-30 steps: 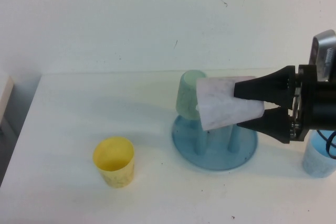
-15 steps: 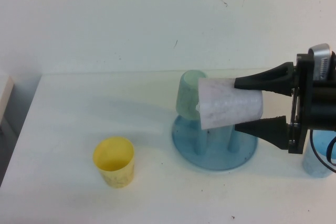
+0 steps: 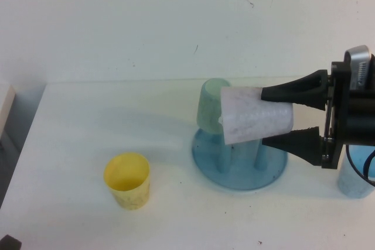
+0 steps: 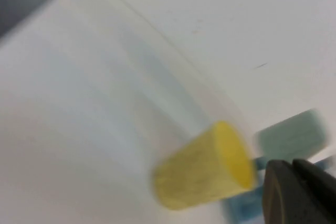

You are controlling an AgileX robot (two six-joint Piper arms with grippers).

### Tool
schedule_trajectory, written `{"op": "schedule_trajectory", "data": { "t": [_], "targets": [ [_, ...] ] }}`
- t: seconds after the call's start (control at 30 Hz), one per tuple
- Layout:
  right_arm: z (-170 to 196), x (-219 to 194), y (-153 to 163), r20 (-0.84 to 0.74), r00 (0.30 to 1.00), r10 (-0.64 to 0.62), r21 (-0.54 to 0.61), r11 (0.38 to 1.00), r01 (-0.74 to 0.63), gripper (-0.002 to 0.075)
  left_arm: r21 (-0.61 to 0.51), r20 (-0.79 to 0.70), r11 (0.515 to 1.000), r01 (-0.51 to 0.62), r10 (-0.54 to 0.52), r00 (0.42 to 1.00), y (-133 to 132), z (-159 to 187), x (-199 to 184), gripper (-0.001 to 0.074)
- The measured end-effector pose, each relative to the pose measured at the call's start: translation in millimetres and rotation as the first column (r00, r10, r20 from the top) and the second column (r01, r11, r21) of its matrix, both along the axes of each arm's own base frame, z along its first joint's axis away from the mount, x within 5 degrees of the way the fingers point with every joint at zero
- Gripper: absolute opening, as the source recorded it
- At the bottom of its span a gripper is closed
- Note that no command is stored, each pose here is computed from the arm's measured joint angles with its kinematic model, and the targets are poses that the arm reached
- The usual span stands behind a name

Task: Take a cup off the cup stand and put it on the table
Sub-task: Hand over the cup

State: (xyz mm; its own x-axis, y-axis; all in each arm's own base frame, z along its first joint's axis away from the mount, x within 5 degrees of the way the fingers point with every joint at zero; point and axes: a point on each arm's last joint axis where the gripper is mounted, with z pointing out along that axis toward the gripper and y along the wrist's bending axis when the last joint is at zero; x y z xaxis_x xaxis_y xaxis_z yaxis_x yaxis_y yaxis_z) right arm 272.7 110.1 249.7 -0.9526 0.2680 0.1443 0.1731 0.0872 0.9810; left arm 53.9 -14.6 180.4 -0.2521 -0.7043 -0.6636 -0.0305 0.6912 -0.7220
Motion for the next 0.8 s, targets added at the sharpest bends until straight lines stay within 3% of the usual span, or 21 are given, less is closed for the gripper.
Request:
{"op": "schedule_trajectory", "data": {
  "t": [0.07, 0.17, 0.5, 0.63, 0.7, 0.8],
  "targets": [
    [0, 0, 0, 0.011, 1.0, 0.001, -0.003, 1.0, -0.001, 0.0576, -0.309, -0.006, 0.951, -0.012, 0.011, 1.0, -4, 5, 0, -0.0002],
    [0, 0, 0, 0.033, 0.999, 0.005, -0.009, 1.0, -0.004, 0.0576, -0.427, 0.02, 0.904, -0.025, 0.038, 0.999, -3, 10, 1, -0.0003],
    [0, 0, 0, 0.091, 0.996, 0.012, -0.023, 1.0, -0.01, 0.0576, -0.387, 0.034, 0.922, -0.003, 0.017, 0.999, -4, 10, 1, -0.0003],
    [0, 0, 0, 0.151, 0.988, 0.022, -0.039, 0.999, -0.016, 0.0576, -0.296, -0.002, 0.943, 0.15, -0.158, 0.987, -18, 5, -4, -0.0003],
    [0, 0, 0, 0.193, 0.981, 0.028, -0.051, 0.999, -0.019, 0.0575, -0.276, 0.019, 0.92, 0.279, -0.285, 0.958, -29, 6, -9, -0.0003],
    [0, 0, 0, 0.262, 0.964, 0.042, -0.071, 0.997, -0.024, 0.0576, -0.295, 0.125, 0.844, 0.448, -0.431, 0.894, -41, 16, -16, -0.0003]
  ]
}}
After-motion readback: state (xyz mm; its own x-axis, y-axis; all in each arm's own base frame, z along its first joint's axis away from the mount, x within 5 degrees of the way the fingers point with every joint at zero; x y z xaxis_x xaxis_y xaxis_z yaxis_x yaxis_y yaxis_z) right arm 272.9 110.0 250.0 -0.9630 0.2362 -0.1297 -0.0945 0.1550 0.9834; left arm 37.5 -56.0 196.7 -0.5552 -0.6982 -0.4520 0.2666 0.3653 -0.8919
